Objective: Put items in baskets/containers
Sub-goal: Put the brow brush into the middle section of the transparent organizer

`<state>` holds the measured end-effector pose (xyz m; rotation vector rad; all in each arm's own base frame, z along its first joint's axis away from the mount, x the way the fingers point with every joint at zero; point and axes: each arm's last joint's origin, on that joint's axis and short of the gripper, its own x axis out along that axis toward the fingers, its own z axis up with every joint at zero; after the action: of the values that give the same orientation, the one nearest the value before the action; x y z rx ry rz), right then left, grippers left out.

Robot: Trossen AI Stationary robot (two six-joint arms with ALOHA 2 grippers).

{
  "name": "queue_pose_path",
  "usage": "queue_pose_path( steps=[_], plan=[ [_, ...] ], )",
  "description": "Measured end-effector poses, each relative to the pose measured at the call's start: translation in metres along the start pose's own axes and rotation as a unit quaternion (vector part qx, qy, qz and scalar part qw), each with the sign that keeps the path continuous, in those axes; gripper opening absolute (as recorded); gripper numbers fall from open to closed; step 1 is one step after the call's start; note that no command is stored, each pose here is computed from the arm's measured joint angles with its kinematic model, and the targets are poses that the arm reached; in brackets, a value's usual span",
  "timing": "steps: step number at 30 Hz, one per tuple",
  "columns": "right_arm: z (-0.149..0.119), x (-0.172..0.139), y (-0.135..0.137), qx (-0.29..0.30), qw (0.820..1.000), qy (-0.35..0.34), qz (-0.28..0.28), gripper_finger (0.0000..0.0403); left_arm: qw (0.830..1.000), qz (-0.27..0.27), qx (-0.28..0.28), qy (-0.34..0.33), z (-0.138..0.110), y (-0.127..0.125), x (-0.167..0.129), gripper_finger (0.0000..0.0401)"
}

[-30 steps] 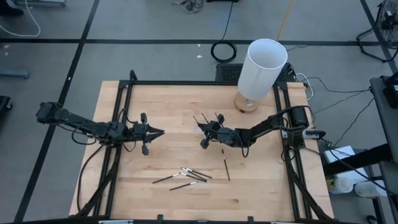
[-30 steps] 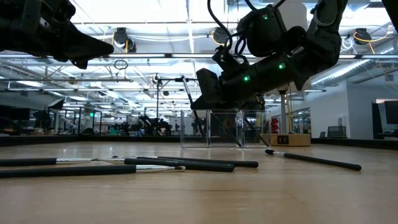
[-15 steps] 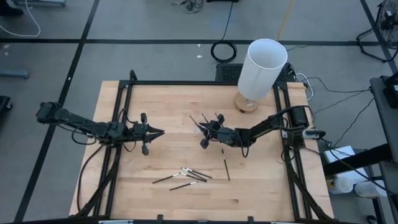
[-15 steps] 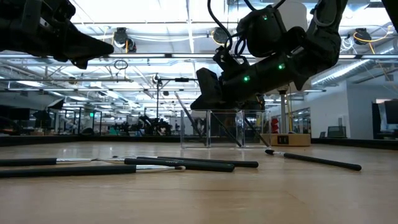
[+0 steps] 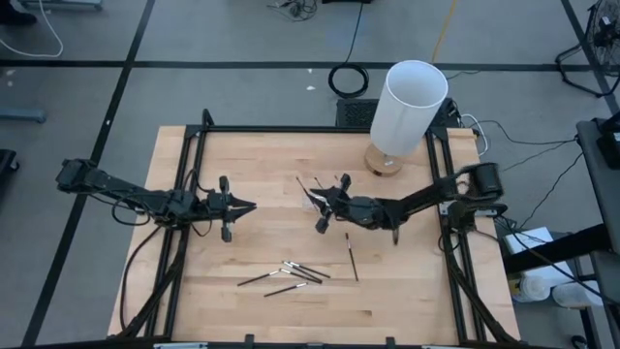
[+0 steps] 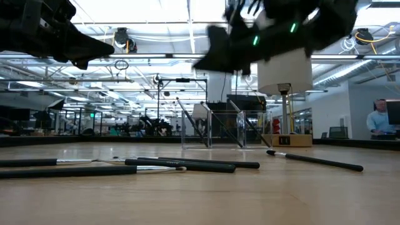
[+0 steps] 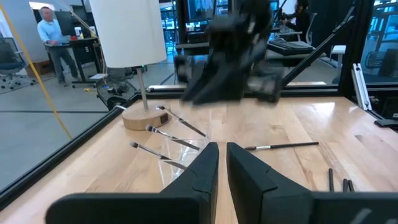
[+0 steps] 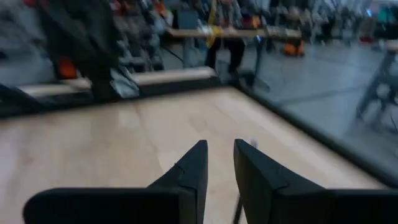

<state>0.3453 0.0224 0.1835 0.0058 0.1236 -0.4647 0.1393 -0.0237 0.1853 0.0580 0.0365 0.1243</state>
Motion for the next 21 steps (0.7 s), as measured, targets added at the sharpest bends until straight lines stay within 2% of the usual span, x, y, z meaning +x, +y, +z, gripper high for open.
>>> queue_pose_path(
  steps=[7,12,17,21],
  plan=[
    [0.079,-0.066,0.01,-0.015,0.994,-0.086,0.064,0.0058,1.0,-0.001,0.003,0.009,-0.002,0.0,0.0,0.0042],
    [0.111,-0.122,0.01,-0.045,0.989,-0.094,0.109,0.0016,1.0,-0.001,0.002,0.009,-0.002,0.0,0.0,0.0042],
    [0.109,-0.16,-0.004,-0.007,0.984,-0.112,0.141,0.0004,0.999,-0.002,0.035,0.013,-0.003,0.0,0.0,0.0042],
    [0.075,-0.176,-0.027,0.03,0.982,-0.115,0.149,0.0001,0.999,-0.002,0.044,0.012,-0.002,0.0,0.0,0.0042]
  ],
)
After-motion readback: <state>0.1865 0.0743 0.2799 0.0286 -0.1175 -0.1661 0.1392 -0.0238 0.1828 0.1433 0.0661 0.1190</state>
